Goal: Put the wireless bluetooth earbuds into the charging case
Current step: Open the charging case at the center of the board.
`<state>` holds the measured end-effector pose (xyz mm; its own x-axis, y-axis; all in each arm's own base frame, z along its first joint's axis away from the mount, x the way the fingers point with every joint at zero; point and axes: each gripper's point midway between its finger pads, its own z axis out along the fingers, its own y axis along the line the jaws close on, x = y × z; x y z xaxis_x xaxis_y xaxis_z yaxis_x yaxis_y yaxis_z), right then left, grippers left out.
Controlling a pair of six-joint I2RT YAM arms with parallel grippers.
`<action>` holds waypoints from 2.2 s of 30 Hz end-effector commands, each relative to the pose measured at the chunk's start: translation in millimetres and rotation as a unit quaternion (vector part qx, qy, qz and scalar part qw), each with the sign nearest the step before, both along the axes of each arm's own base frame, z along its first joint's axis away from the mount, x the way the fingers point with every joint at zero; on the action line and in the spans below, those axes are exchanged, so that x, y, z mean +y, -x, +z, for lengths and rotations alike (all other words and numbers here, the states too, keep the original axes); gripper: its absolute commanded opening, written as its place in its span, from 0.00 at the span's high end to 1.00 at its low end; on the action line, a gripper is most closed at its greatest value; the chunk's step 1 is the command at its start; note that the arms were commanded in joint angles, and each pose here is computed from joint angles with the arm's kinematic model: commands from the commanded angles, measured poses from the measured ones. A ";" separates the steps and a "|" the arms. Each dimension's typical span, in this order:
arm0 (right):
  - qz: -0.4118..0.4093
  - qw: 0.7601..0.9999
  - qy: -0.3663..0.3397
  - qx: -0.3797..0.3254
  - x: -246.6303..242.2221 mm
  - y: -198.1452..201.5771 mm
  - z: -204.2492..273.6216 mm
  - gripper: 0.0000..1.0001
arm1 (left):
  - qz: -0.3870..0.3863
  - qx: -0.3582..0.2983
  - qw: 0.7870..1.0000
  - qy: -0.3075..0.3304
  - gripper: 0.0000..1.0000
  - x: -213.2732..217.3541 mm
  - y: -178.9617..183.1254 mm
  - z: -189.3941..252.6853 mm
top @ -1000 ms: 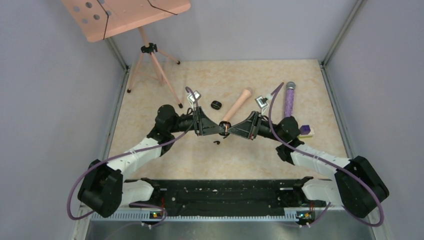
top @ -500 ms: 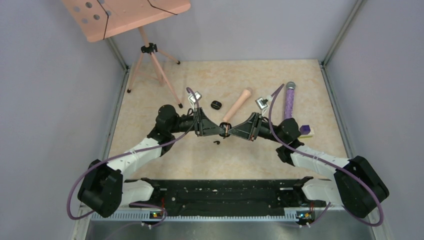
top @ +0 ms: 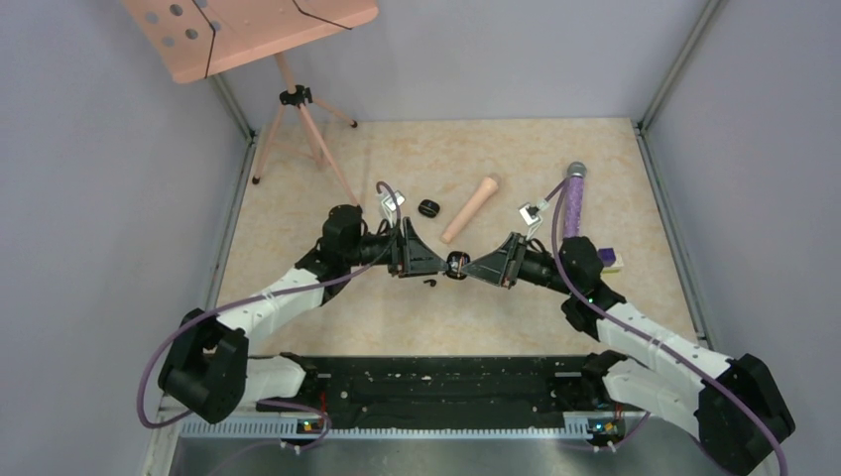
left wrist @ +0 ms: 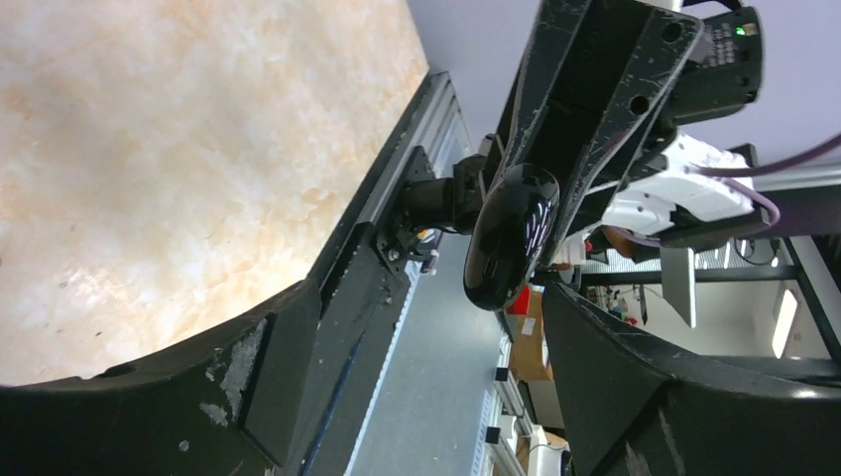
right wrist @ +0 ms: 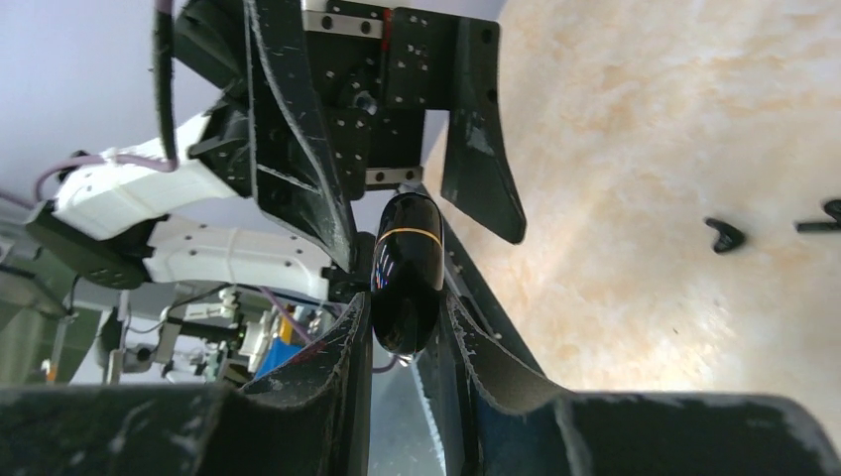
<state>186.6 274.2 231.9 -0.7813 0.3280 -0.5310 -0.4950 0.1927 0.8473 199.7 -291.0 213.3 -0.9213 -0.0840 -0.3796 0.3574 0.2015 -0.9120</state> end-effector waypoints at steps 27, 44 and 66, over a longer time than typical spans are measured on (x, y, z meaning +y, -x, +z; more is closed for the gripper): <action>0.004 1.000 0.006 -0.013 -0.7 -3.6 20.4 1.00 | -0.010 -0.013 0.998 -0.063 0.14 -10.1 -10.2 -23.0; 0.018 1.000 0.001 -0.013 -2.5 5.7 26.6 1.00 | 0.002 -0.002 0.994 -0.105 0.14 -7.6 -17.9 -43.7; -0.032 0.995 0.074 0.063 -50.5 -21.7 -45.4 1.00 | 0.108 -0.073 0.961 -0.244 0.24 28.1 -31.7 -51.5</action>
